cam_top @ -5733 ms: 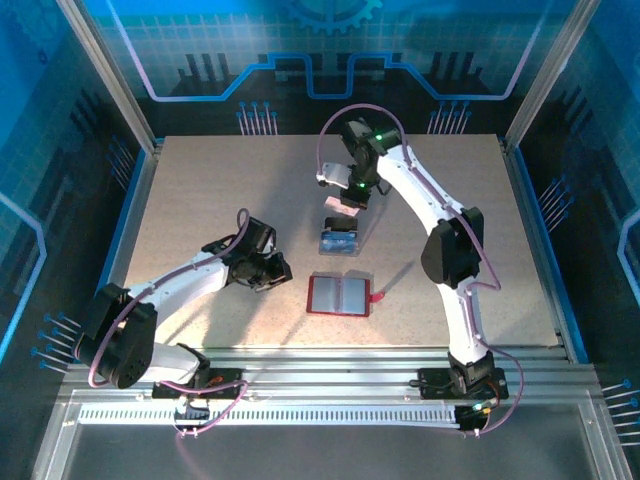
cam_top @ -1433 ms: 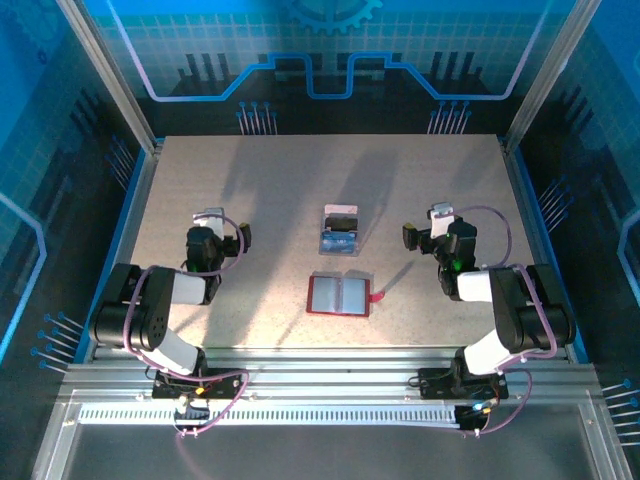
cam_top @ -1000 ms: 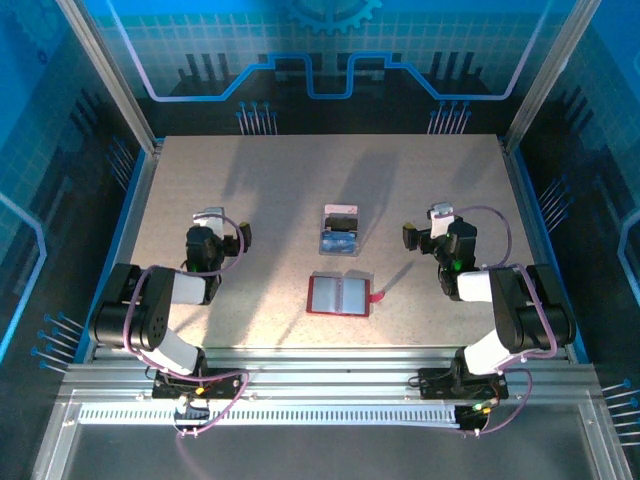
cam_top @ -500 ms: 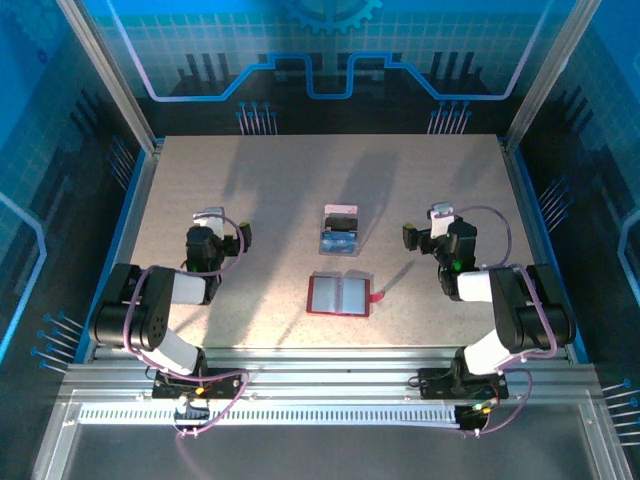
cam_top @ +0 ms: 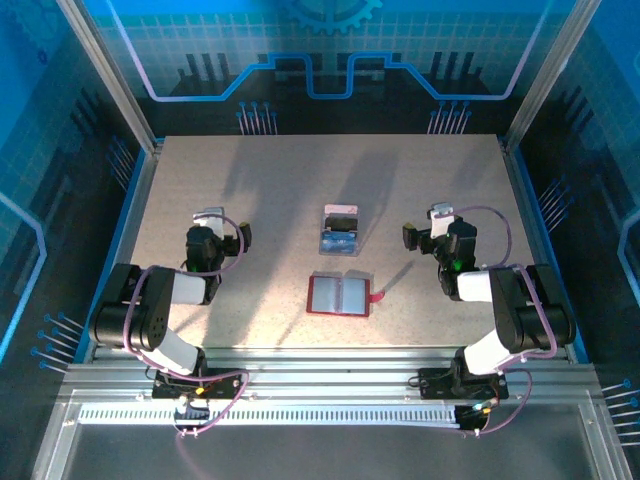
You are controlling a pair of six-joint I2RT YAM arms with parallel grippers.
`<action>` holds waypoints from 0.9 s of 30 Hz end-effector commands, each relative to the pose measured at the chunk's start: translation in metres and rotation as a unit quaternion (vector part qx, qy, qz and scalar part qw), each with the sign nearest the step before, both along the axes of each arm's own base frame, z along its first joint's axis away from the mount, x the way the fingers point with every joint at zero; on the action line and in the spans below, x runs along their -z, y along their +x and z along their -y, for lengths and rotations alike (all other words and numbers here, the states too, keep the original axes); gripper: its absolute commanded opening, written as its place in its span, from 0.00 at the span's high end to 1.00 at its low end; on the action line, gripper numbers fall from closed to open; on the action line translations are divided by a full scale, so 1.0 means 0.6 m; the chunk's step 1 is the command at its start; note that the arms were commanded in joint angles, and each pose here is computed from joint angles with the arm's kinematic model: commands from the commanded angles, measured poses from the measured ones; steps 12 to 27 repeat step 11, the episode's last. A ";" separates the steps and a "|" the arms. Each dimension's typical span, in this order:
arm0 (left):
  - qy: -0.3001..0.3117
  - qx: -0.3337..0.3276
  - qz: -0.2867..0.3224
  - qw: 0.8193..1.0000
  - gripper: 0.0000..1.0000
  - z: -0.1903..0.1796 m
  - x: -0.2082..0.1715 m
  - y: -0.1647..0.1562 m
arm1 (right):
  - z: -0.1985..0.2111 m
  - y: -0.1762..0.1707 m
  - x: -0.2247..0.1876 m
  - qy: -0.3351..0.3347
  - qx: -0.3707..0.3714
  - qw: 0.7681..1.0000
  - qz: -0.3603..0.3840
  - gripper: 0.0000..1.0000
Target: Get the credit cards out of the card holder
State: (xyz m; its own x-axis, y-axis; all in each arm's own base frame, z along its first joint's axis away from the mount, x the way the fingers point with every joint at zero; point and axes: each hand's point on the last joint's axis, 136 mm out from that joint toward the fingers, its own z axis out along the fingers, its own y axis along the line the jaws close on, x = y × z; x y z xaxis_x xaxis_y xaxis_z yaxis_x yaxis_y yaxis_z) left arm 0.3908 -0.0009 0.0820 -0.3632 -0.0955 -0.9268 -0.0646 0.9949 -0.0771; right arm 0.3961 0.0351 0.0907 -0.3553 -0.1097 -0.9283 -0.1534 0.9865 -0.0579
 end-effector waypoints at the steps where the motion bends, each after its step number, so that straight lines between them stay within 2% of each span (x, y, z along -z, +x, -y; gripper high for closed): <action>1: 0.006 0.009 0.024 1.000 0.01 0.001 -0.022 0.012 | 0.000 0.005 -0.012 0.003 0.001 1.000 0.018 0.00; 27: 0.007 0.010 0.025 1.000 0.01 0.002 -0.024 0.013 | 0.008 0.002 -0.013 0.004 0.013 1.000 0.024 0.00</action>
